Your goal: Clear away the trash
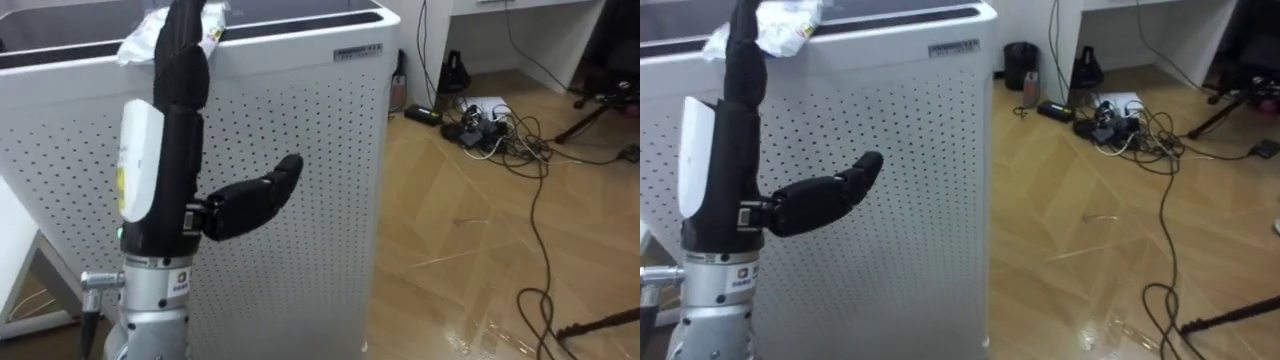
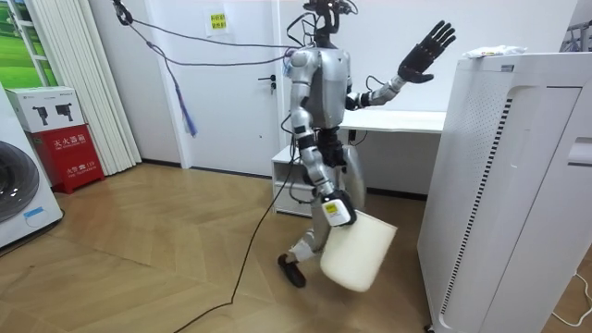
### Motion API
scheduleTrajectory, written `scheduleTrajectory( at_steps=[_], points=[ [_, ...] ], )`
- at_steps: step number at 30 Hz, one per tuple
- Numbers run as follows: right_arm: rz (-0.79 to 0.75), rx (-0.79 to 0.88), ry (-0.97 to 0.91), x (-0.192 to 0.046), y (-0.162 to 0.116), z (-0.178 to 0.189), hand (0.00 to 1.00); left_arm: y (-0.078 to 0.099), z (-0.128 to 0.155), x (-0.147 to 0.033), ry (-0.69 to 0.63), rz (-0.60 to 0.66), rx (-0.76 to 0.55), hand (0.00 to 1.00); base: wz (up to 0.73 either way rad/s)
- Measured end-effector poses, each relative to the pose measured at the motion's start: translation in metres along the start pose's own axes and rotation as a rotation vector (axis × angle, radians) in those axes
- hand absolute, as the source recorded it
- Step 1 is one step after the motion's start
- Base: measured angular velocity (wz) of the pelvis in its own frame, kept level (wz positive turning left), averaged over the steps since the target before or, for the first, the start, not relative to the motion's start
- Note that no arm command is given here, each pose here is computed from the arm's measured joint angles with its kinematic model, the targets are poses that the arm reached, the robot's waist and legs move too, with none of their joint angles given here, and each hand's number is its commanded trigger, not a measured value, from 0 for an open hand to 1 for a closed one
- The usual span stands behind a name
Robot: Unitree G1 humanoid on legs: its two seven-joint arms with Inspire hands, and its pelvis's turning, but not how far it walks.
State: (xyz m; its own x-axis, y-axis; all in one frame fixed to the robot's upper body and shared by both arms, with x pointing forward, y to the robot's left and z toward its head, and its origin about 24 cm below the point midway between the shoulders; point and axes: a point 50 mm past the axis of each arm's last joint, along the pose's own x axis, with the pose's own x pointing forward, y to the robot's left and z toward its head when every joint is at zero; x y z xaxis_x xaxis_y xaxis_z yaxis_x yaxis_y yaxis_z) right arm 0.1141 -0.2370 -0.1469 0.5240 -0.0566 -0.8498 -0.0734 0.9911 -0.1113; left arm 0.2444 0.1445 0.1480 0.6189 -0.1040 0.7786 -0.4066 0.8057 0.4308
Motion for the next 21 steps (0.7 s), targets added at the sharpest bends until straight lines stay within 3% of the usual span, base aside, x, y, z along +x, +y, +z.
scheduleTrajectory(
  at_steps=[10,12,21],
  points=[
    [0.041,-0.022,-0.031,0.001,0.006,0.006,1.0,0.01,0.018,0.013,-0.146,0.06,0.065,0.0,0.41],
    [0.07,-0.03,-0.052,0.004,0.007,0.015,1.0,0.018,0.032,0.018,-0.236,0.09,0.089,0.0,0.08],
    [0.1,-0.075,-0.039,0.004,0.008,0.016,1.0,0.028,0.049,0.021,-0.307,0.103,0.092,0.0,0.01]
  ],
)
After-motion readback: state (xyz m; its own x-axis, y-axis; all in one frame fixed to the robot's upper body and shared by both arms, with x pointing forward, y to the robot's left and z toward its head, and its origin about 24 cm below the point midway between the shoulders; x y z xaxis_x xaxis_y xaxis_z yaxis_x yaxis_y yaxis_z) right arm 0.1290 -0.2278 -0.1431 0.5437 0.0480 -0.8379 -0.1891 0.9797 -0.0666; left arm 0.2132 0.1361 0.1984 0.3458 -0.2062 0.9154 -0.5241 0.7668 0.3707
